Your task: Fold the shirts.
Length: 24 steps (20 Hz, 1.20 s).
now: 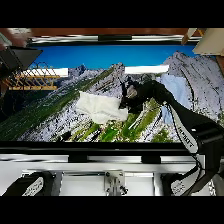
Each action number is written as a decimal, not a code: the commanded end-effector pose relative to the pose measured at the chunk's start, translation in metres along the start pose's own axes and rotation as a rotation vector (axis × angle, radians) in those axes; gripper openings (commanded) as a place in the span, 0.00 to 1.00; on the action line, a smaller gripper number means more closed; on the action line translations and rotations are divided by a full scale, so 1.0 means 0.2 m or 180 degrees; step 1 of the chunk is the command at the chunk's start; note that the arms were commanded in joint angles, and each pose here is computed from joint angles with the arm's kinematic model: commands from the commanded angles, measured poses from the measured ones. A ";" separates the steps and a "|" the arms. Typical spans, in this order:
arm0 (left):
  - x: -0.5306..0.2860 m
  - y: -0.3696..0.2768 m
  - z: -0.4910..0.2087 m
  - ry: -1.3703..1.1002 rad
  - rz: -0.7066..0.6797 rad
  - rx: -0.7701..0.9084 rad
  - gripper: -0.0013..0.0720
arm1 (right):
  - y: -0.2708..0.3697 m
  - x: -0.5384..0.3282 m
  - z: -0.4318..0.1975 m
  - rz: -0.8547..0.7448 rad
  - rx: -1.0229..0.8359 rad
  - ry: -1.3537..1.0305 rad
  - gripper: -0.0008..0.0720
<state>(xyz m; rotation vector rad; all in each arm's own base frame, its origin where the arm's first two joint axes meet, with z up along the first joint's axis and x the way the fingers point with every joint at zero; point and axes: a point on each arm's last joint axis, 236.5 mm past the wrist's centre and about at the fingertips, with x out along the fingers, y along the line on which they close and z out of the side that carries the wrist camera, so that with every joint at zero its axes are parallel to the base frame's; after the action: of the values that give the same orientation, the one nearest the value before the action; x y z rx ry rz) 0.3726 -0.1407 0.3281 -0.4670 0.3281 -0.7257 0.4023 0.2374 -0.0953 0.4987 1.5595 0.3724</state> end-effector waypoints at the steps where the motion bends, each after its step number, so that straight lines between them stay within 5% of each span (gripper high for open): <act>1: 0.00 0.00 0.00 0.0001 0.0008 0.0004 0.06 | 0.06 0.09 0.00 0.0278 0.0069 0.0051 0.70; 2: 0.00 0.00 0.00 -0.0004 0.0011 0.0002 0.06 | 0.08 0.07 0.01 0.0305 0.0020 0.0026 0.34; 3: 0.00 0.00 0.00 -0.0004 0.0011 0.0002 0.06 | 0.10 0.04 0.03 0.0325 -0.0054 -0.0033 0.15; 14: 0.00 0.00 0.00 0.0006 0.0005 0.0002 0.06 | 0.73 -1.35 0.30 0.1221 -0.0679 -0.1657 0.12; 24: 0.03 0.07 -0.12 0.0159 0.0025 -0.0149 0.06 | 0.41 -2.14 0.78 0.1257 -0.0180 -0.3505 0.12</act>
<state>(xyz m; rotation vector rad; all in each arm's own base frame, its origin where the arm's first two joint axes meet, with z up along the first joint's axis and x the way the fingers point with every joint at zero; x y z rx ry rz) 0.3724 -0.1421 0.3110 -0.4802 0.3711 -0.7274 0.5385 0.1223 0.2779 0.7495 0.5695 0.4577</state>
